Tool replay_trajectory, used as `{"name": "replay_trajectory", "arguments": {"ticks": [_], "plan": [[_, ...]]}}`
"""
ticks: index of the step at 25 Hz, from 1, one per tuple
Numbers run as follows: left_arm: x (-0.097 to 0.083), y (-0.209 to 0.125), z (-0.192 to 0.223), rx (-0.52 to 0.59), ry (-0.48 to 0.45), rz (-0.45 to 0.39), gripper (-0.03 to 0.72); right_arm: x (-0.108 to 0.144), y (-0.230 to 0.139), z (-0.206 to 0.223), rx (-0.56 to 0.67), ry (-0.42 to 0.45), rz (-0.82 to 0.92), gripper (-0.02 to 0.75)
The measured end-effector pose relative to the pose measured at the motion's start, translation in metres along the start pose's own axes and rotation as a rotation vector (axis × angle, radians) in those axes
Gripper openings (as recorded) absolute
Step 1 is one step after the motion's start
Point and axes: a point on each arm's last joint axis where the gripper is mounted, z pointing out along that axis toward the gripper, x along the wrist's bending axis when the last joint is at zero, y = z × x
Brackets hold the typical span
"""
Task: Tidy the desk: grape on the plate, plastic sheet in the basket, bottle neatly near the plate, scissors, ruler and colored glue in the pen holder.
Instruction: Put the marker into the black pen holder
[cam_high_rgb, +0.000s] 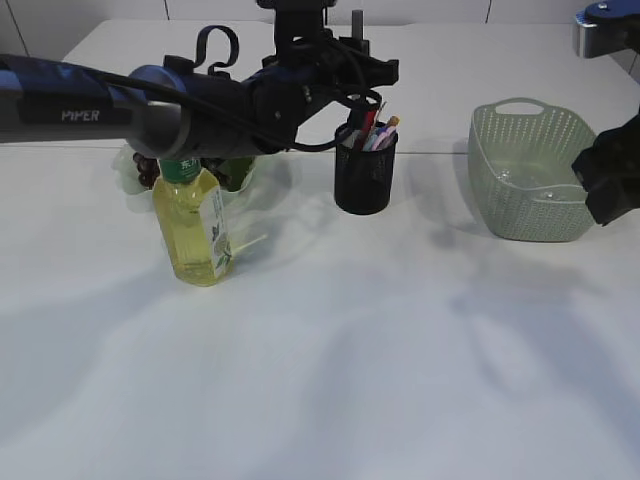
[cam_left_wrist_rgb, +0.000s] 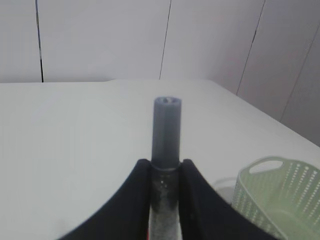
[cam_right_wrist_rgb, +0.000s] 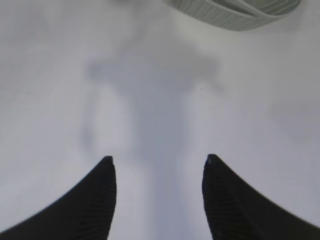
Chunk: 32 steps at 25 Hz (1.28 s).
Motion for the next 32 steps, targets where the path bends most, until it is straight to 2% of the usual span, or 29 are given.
{"name": "replay_trajectory", "arguments": {"ticks": [7, 22, 24, 29, 32], "plan": [[0.003, -0.018, 0.004, 0.027, 0.007, 0.005, 0.123, 0.000, 0.000, 0.000, -0.001, 0.000, 0.000, 0.439], [0.004, -0.026, 0.007, 0.030, 0.011, 0.008, 0.130, 0.000, 0.000, 0.000, -0.002, 0.000, 0.000, 0.438], [0.004, -0.026, 0.008, 0.030, 0.011, 0.008, 0.149, 0.000, 0.000, 0.000, -0.002, 0.000, 0.000, 0.438], [0.005, -0.026, 0.008, 0.027, 0.012, 0.007, 0.258, 0.000, 0.000, 0.000, -0.002, 0.000, 0.000, 0.438], [0.005, -0.026, 0.008, 0.027, 0.012, 0.007, 0.278, 0.000, 0.000, 0.000, -0.002, 0.000, 0.000, 0.438]]}}
